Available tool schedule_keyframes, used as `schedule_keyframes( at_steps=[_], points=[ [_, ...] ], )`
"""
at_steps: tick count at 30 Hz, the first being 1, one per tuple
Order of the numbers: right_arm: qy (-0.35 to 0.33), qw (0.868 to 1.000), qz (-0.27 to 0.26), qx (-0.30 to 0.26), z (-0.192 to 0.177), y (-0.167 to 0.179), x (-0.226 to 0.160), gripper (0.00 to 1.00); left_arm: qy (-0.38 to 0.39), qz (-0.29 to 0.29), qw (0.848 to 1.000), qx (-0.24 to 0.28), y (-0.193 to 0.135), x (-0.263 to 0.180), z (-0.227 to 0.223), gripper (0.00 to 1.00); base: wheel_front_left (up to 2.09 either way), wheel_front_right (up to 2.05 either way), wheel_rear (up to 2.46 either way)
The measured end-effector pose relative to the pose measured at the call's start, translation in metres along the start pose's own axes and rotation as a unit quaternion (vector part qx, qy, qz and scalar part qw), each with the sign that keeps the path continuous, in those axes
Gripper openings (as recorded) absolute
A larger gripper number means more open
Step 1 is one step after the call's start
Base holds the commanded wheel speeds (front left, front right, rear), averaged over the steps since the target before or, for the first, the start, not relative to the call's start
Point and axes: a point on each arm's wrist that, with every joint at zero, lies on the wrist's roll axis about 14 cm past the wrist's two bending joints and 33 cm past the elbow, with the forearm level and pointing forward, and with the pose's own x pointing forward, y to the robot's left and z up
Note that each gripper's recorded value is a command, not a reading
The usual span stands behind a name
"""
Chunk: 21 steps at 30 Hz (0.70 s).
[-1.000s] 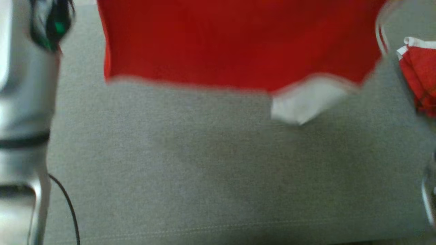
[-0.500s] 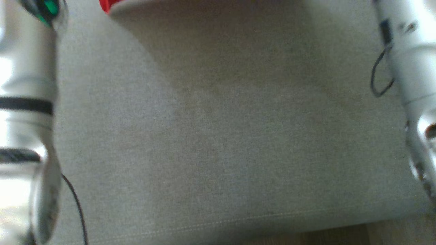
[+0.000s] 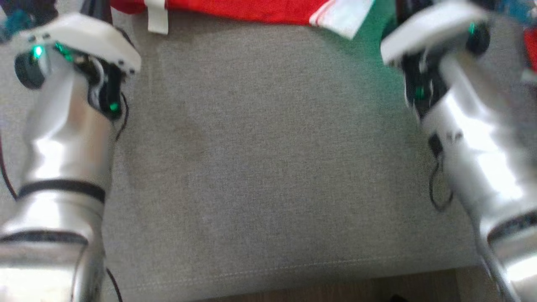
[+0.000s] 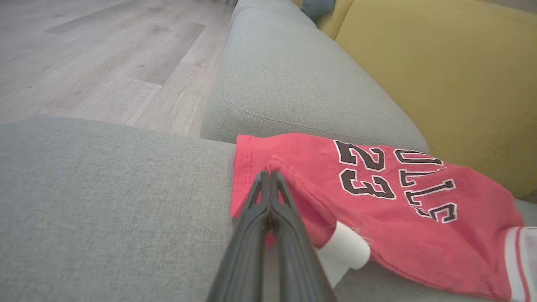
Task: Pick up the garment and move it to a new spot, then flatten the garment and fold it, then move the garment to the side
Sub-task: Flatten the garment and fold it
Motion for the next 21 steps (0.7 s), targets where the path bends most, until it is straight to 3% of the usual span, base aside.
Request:
schedule_keyframes(
  at_steps=[10,16,21],
  points=[
    [0.042,0.995,-0.061,0.067,-0.072,-0.044,-0.125,0.0,0.003,0.011,1.0,-0.005,0.014,-0.101,-0.05,0.0,0.0,0.0,0.0],
    [0.041,0.992,-0.087,0.081,-0.079,-0.052,-0.196,0.0,0.015,0.023,0.999,-0.019,0.019,-0.167,-0.067,0.0,0.0,0.0,0.0],
    [0.096,0.986,-0.105,0.083,-0.093,-0.047,-0.25,0.0,0.027,0.052,0.998,-0.017,0.028,-0.21,-0.062,0.0,0.0,0.0,0.0]
  ],
)
